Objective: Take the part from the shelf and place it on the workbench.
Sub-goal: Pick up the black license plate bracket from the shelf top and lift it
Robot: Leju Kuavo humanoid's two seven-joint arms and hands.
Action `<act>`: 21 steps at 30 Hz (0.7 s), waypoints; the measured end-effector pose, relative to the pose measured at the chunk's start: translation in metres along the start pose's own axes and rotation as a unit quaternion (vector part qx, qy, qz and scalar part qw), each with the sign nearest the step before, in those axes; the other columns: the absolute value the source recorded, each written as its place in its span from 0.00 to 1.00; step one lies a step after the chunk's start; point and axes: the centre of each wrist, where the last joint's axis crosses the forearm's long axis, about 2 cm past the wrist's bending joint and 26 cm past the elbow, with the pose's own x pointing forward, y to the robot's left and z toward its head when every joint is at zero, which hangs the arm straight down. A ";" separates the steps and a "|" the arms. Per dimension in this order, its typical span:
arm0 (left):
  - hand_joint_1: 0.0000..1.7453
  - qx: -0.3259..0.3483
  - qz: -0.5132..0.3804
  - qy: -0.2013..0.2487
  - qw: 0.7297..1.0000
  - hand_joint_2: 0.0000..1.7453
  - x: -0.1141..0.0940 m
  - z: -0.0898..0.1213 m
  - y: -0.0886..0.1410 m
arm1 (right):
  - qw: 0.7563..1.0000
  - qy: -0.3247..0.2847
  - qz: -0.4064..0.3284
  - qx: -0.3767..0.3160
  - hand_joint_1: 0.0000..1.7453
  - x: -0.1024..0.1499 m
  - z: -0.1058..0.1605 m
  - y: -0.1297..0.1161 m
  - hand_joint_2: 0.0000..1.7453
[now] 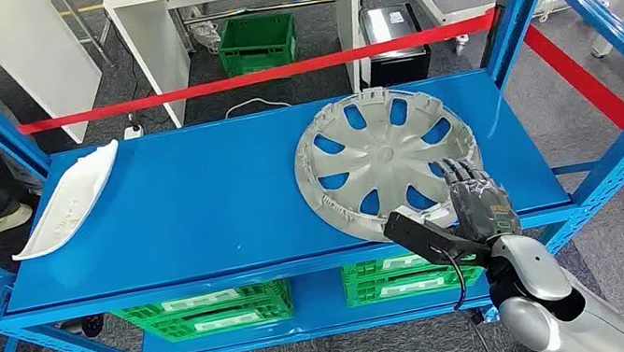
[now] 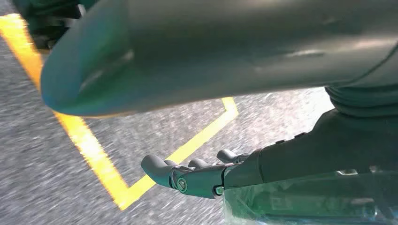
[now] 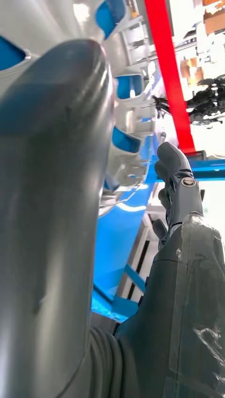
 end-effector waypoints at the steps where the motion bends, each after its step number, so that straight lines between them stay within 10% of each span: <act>1: 0.00 0.000 -0.001 -0.001 1.000 0.00 0.000 0.000 0.000 | 1.000 0.000 0.000 0.000 0.00 0.000 0.000 0.000 0.00; 21: 0.00 0.002 -0.004 -0.015 1.000 0.00 0.006 0.000 0.001 | 1.000 0.003 -0.016 0.006 0.00 -0.003 -0.004 0.003 0.00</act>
